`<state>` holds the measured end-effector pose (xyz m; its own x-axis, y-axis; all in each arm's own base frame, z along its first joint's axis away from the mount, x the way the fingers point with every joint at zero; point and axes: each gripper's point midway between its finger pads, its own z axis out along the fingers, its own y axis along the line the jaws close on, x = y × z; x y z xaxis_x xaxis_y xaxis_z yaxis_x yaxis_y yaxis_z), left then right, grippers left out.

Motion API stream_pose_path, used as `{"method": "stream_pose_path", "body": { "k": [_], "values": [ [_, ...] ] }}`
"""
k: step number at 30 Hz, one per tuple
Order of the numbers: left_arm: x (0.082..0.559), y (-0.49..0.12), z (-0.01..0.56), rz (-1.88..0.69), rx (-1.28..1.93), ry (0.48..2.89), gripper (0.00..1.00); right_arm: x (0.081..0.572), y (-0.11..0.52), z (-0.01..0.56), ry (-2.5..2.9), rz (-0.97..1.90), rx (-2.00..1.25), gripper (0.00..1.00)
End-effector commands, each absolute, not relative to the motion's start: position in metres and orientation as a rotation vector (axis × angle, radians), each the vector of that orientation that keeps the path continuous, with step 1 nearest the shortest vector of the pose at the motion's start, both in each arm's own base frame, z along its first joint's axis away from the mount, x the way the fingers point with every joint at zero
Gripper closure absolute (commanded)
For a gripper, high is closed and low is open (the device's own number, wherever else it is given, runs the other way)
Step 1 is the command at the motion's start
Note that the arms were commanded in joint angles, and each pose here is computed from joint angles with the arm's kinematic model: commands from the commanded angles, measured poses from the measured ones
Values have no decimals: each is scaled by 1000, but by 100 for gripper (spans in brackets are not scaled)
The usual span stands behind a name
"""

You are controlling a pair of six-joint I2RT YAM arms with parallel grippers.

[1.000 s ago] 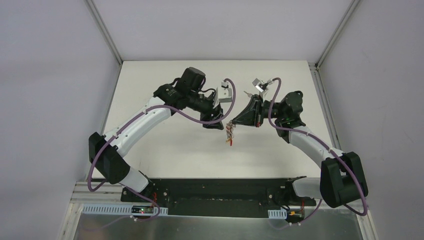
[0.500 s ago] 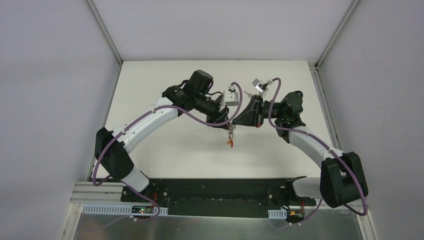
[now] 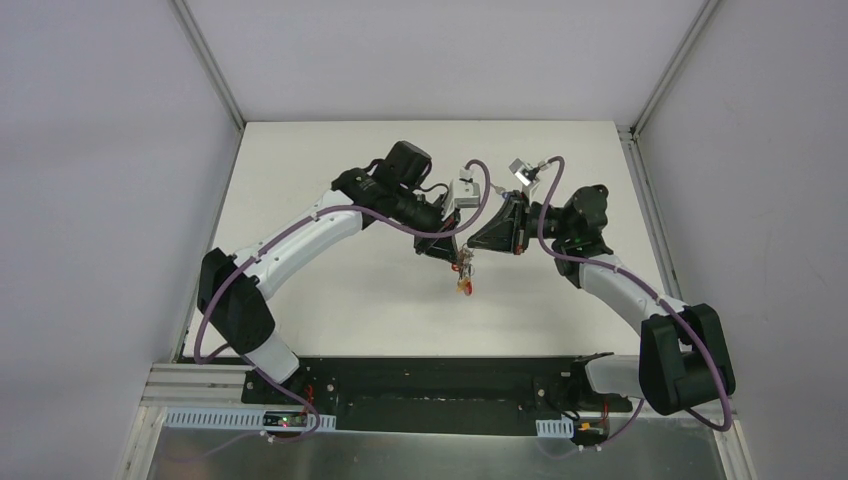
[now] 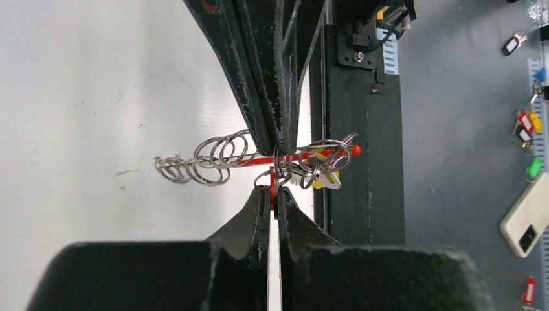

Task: Put the keys on the keyring
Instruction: Adjust the key on the keyring.

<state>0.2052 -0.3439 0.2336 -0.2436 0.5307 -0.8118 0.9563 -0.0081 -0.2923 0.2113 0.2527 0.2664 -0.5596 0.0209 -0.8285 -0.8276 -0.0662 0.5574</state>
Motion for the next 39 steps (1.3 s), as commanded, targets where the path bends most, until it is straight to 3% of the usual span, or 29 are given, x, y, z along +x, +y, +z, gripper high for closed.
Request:
{"method": "stream_pose_path", "body": {
  "k": [1,18,24,28,39],
  "values": [
    [192,-347,236,-1267,1501,1902,100,219,251,283,1473,1611,-885,100],
    [201,-369,244,-1321,1436,1973,100,217,251,278,1470,1601,-884,100],
    [205,-359,253,-1269,1435,1935,77,216,250,276,1470,1596,-897,100],
    [212,-350,264,-1247,1401,1904,68,215,250,274,1478,1598,-904,100],
    [216,-352,272,-1277,1372,1859,65,216,249,271,1490,1597,-908,100]
  ]
}}
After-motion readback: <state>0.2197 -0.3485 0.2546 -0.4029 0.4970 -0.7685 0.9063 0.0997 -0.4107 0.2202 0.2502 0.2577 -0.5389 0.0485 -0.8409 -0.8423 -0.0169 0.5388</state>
